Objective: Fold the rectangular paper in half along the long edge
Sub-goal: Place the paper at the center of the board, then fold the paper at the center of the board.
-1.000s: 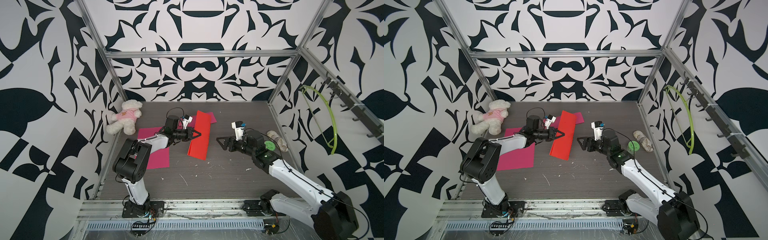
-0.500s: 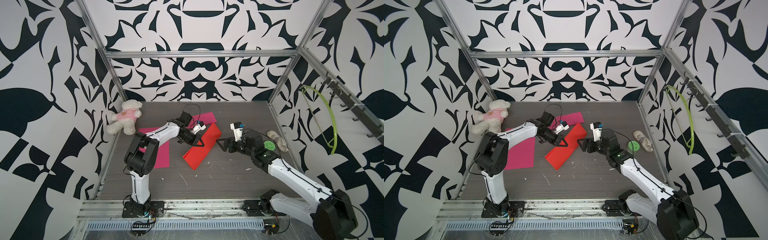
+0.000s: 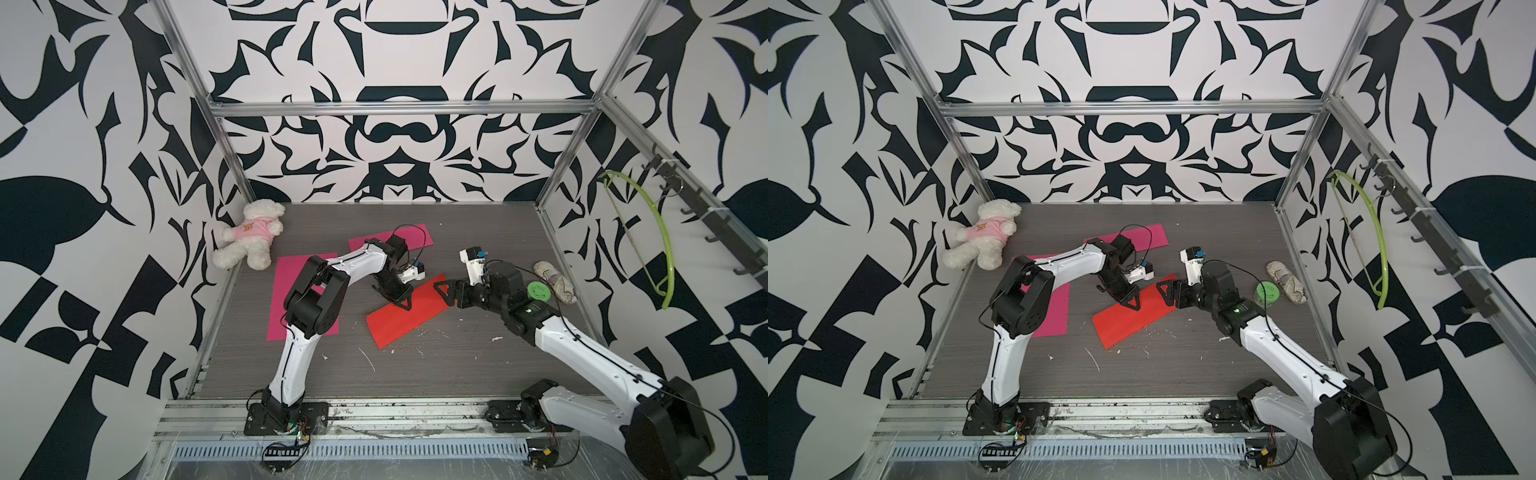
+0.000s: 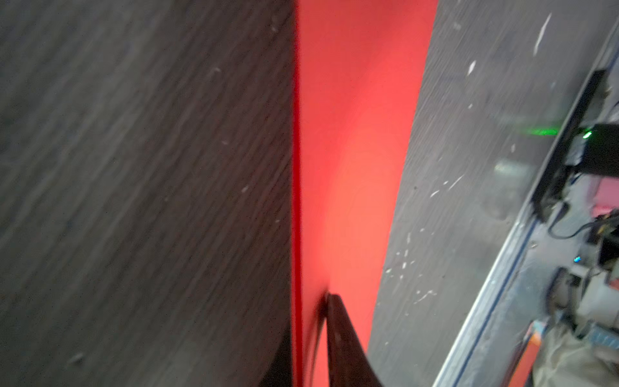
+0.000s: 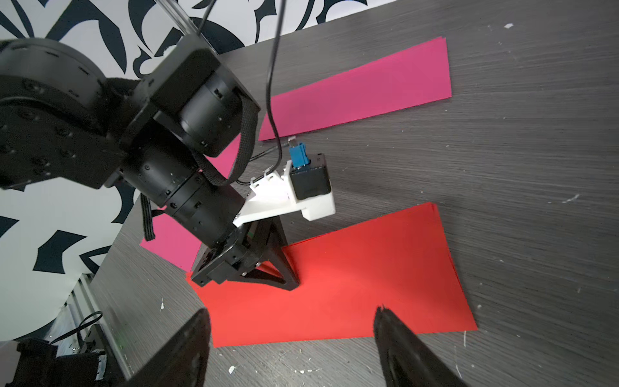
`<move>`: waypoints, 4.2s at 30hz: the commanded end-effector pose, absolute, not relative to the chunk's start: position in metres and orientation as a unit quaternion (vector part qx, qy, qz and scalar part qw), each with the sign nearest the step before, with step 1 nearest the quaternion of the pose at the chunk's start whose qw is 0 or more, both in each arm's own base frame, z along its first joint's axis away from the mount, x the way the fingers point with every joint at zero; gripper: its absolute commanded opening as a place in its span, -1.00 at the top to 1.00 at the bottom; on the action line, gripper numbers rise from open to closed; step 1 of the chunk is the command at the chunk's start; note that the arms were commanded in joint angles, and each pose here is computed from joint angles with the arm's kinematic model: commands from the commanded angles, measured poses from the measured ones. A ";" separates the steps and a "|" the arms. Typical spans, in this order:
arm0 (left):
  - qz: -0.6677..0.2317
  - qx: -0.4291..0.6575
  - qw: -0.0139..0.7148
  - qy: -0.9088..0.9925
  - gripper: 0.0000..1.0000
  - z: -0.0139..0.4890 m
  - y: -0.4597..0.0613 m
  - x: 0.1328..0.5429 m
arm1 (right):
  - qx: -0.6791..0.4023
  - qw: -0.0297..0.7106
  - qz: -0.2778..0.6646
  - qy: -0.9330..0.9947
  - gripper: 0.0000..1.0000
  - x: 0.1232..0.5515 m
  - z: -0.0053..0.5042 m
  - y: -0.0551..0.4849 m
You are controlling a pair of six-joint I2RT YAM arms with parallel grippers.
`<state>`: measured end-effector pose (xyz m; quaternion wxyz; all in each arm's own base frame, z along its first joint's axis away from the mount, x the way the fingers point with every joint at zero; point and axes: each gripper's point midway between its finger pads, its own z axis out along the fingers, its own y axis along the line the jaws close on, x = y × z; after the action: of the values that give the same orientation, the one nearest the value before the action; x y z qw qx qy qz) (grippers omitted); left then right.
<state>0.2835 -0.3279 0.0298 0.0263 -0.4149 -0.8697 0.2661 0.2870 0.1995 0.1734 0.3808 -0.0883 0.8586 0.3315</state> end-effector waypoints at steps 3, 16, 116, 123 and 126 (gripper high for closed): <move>0.209 -0.416 0.017 -0.885 -0.24 0.023 -0.316 0.290 | -0.097 0.385 0.316 0.862 -0.57 0.288 0.169 0.197; 0.148 -0.213 -0.301 -0.918 -0.98 0.108 -0.284 0.334 | -0.072 0.309 0.286 0.904 -0.23 0.294 0.118 0.202; 0.155 -0.053 -0.064 -0.984 0.72 -0.021 -0.282 0.178 | -0.019 0.116 0.234 0.965 1.00 0.218 0.008 0.240; 0.152 -0.053 -0.063 -0.985 0.72 -0.023 -0.279 0.178 | 0.006 0.119 0.201 0.972 1.00 0.227 0.005 0.206; 0.150 -0.051 -0.063 -0.985 0.72 -0.023 -0.277 0.178 | 0.017 0.119 0.192 0.974 1.00 0.231 0.005 0.193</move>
<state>0.2034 -0.3202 0.0199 -0.1189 -0.0507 -0.9630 0.2367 0.2394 0.2221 0.0181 0.1320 0.0096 0.9604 0.2450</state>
